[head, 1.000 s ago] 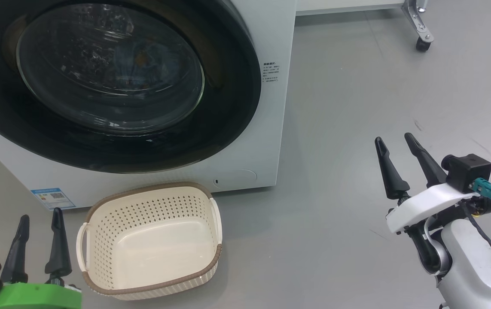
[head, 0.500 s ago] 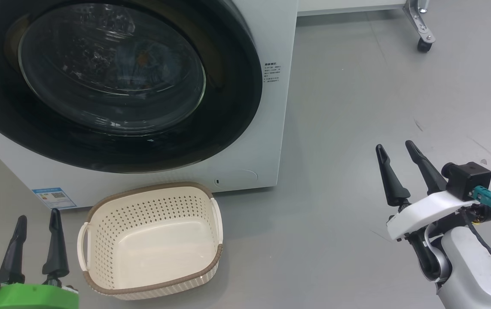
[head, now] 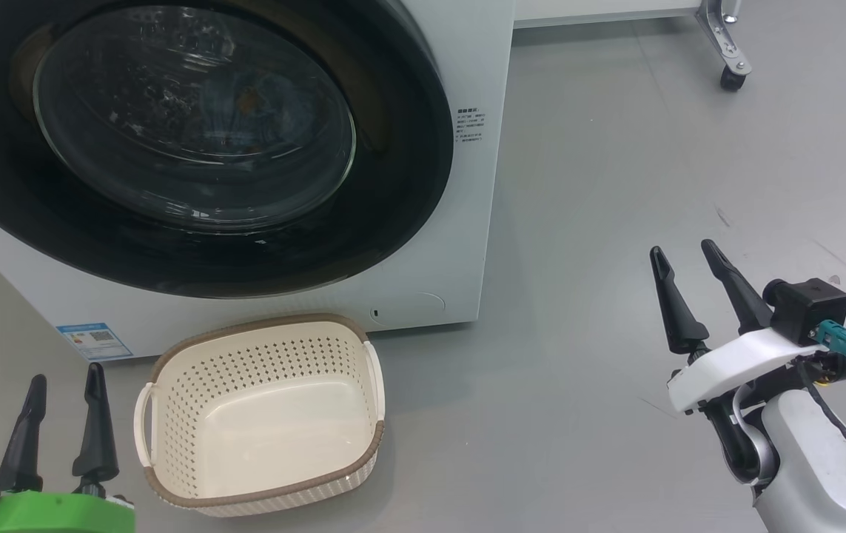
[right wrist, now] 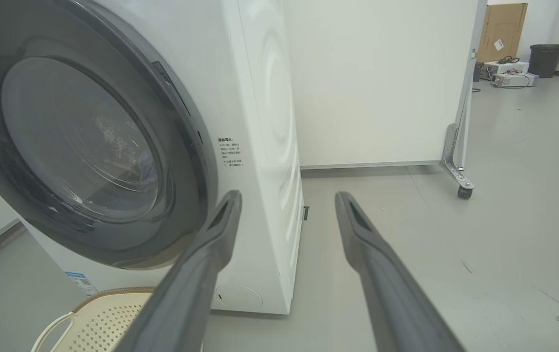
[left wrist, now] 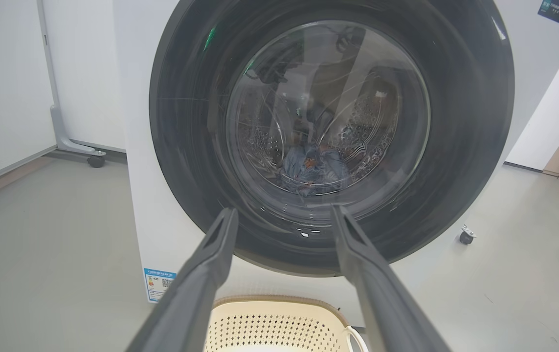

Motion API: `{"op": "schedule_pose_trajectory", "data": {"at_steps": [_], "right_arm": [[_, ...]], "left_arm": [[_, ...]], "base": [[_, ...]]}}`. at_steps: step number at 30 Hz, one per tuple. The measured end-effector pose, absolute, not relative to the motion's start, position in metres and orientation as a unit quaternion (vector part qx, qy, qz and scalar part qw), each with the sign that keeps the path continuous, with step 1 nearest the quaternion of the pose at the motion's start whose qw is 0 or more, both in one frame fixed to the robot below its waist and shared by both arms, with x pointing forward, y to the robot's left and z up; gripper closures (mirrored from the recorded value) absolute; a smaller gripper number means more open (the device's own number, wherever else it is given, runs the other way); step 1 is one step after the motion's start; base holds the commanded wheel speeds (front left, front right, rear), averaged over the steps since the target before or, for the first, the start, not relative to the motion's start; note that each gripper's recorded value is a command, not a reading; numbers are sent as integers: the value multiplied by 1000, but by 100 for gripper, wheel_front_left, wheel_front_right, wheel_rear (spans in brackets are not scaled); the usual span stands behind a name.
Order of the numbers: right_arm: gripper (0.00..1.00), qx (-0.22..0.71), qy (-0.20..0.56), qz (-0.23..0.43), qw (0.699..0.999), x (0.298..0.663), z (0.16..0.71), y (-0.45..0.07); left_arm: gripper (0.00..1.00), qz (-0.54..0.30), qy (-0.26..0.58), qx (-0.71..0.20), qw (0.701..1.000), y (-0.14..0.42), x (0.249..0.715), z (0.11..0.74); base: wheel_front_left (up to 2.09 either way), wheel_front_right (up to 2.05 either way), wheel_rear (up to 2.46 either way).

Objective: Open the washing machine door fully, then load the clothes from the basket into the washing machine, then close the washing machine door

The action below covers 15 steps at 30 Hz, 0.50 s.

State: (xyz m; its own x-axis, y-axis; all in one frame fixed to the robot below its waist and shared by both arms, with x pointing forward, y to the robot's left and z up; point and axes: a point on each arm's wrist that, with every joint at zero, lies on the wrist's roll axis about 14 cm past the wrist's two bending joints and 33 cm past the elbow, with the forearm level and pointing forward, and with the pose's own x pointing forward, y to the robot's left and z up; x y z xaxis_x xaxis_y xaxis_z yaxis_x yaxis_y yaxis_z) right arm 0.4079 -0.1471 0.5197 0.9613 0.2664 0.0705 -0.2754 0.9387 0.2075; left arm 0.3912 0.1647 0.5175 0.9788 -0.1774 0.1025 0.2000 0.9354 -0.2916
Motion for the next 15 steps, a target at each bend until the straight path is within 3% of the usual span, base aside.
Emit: {"op": "schedule_pose_trajectory", "data": {"at_steps": [15], "right_arm": [[0, 109, -21, 135, 985, 410, 519, -148]], "left_arm": [[0, -95, -34, -152, 983, 167, 391, 516]], "base": [[0, 0, 0]]}}
